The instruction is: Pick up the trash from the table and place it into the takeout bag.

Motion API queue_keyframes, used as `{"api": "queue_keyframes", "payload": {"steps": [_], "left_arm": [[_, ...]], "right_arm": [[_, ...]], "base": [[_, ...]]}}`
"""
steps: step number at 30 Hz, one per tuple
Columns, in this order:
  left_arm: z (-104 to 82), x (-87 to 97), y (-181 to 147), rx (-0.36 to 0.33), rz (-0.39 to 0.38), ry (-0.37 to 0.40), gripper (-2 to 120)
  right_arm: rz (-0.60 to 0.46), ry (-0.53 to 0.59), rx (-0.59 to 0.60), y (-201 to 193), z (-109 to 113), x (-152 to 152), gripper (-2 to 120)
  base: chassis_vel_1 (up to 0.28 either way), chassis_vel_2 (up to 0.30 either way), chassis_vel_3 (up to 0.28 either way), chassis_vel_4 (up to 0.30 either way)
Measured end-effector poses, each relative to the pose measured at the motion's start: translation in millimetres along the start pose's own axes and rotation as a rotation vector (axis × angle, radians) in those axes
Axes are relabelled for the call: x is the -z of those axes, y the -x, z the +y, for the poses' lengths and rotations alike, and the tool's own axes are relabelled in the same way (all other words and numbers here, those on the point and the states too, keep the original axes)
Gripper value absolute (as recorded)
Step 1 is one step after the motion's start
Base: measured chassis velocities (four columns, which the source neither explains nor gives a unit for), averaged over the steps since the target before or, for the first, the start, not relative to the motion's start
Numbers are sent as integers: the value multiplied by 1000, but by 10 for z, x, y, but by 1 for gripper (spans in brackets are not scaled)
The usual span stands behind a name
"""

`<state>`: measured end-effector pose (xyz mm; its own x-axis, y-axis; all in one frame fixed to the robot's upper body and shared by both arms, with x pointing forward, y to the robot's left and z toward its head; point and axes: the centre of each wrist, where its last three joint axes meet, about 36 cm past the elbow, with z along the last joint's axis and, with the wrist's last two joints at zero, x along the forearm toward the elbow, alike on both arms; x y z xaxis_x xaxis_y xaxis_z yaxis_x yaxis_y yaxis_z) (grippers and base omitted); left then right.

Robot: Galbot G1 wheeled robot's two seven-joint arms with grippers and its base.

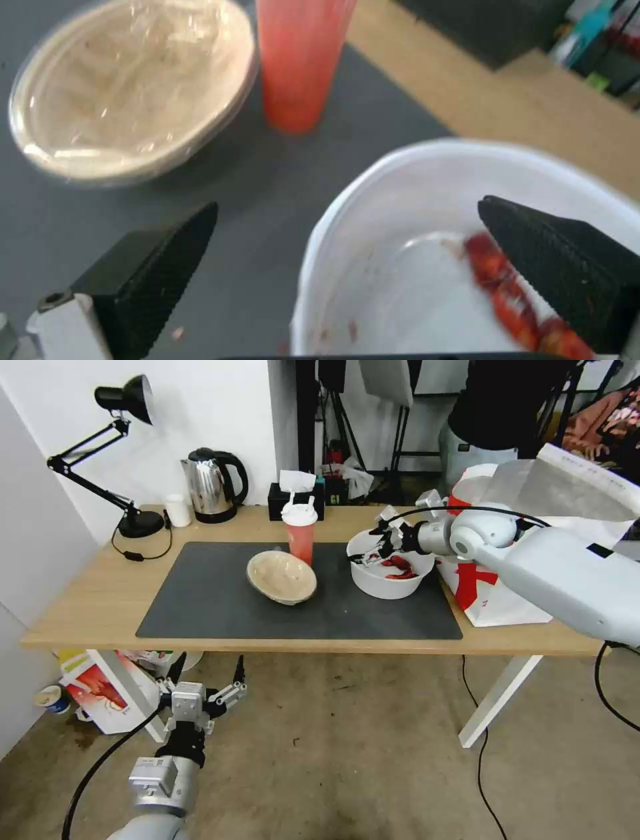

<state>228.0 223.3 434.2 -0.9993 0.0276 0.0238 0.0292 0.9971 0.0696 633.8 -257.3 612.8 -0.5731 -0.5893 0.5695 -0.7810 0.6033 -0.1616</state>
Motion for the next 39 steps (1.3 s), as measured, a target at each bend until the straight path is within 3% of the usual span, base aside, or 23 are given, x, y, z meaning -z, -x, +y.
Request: {"api": "queue_keyframes", "payload": {"steps": [10,30,39], "left_arm": [[0,0,0,0,0,0,100],[0,0,0,0,0,0,100],[0,0,0,0,0,0,100]], "right_arm": [[98,66,-7,-33,214,9,100],[151,54,-35,-18,255,164,100],[186,80,-12,172,296,-3,100]], "base": [[0,0,0,0],[0,0,0,0],[0,0,0,0]]}}
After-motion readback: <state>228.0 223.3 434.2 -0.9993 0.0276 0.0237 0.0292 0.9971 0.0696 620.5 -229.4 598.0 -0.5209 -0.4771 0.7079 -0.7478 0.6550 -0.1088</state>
